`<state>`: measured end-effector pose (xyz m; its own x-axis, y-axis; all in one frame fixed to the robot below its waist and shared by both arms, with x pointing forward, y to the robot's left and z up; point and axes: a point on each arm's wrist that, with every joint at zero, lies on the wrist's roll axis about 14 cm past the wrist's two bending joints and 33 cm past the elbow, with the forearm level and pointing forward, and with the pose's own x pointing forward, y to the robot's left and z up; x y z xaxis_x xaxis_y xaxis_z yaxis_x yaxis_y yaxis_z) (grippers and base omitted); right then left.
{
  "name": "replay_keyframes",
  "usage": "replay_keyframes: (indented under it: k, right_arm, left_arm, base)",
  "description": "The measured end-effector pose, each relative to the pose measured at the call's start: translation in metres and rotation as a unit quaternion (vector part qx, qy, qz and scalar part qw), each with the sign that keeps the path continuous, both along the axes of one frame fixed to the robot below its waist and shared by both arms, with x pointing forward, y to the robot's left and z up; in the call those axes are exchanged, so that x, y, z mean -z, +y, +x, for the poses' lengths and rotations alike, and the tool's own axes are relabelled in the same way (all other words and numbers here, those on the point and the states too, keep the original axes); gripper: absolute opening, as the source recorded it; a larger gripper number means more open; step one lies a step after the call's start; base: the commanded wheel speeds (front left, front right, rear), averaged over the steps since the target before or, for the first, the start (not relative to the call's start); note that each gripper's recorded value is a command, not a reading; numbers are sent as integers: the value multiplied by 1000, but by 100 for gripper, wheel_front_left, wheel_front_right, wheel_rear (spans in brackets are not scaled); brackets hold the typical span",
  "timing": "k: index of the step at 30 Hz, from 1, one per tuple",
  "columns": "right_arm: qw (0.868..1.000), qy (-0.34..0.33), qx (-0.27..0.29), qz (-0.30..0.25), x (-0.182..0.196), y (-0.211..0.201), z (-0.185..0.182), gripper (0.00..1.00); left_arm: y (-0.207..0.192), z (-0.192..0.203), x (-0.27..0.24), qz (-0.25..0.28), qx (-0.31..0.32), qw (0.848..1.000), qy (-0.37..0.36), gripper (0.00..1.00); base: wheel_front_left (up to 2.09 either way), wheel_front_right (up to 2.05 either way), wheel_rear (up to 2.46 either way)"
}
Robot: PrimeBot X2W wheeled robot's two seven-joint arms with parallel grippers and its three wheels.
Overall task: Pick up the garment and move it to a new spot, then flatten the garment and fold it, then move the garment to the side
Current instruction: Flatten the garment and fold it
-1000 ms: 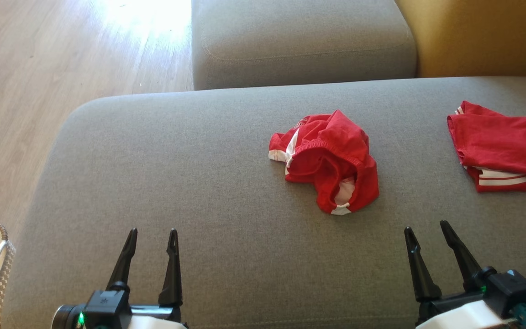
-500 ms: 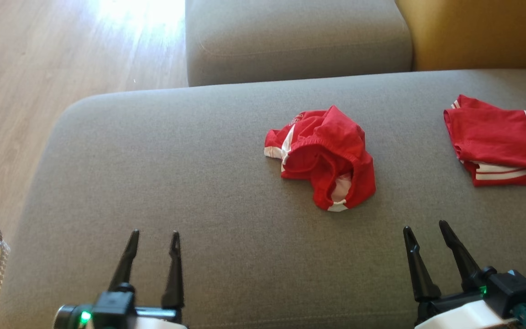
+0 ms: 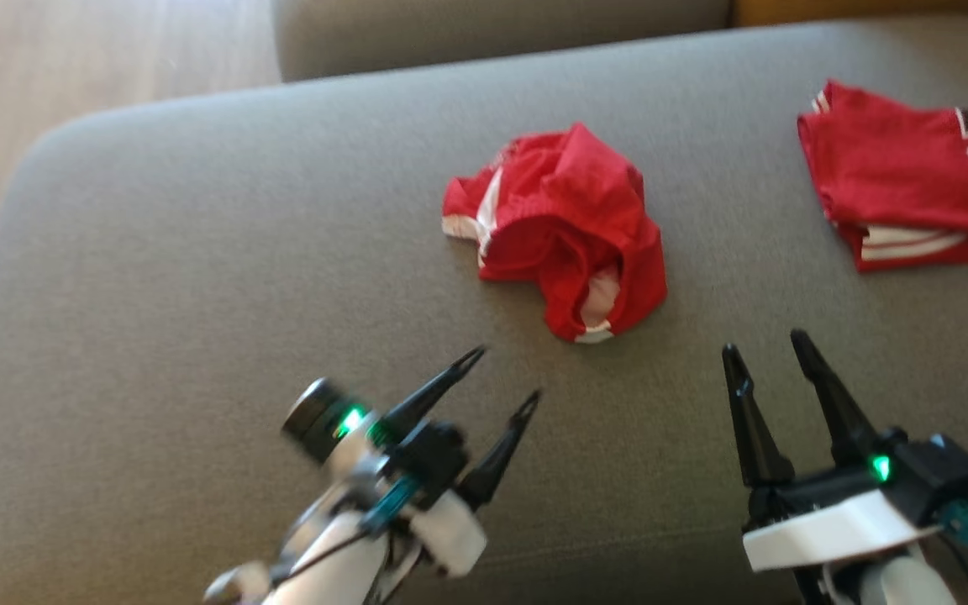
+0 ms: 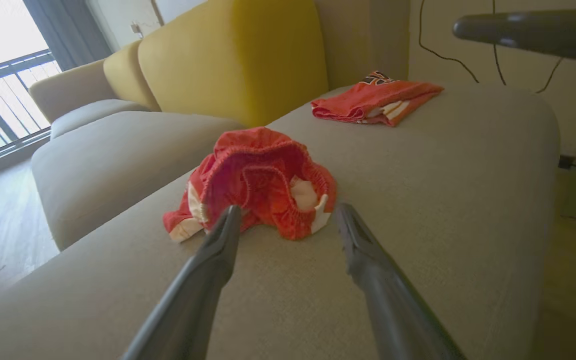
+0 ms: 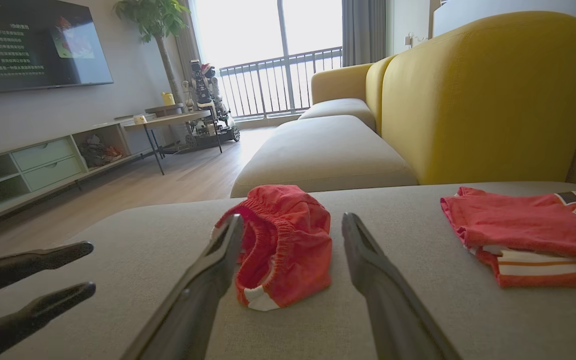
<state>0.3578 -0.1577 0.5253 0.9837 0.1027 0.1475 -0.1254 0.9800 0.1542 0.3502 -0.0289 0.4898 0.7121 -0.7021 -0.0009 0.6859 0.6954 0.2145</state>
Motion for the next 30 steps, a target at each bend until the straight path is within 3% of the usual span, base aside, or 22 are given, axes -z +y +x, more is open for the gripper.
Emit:
replay_keyframes:
  k: [8,15,22,23,24,25,30]
  right_arm:
    - [1000,10,25,-1,8,-17,22,100]
    - [998,30,46,-5,22,-31,31,100]
    - [997,43,62,-5,29,-41,29,100]
    - [997,41,65,-6,28,-43,30,100]
    - [997,38,67,-5,26,-44,30,100]
    - [997,36,69,-6,25,-46,29,100]
    - [997,24,74,-2,15,-48,22,100]
  left_arm:
    - [-52,36,47,107,108,988,33,100]
    - [-80,56,58,128,153,979,32,100]
    - [-90,50,91,161,178,968,79,100]
    - [-92,50,91,159,180,967,80,80]
    - [-93,51,90,158,180,967,83,31]
    - [-93,51,89,158,181,967,83,0]
    - [-92,45,86,179,181,964,81,0]
  base:
    - [0,0,0]
    - [0,0,0]
    - [0,0,0]
    - [0,0,0]
    - [0,0,0]
    - [0,0,0]
    - [0,0,0]
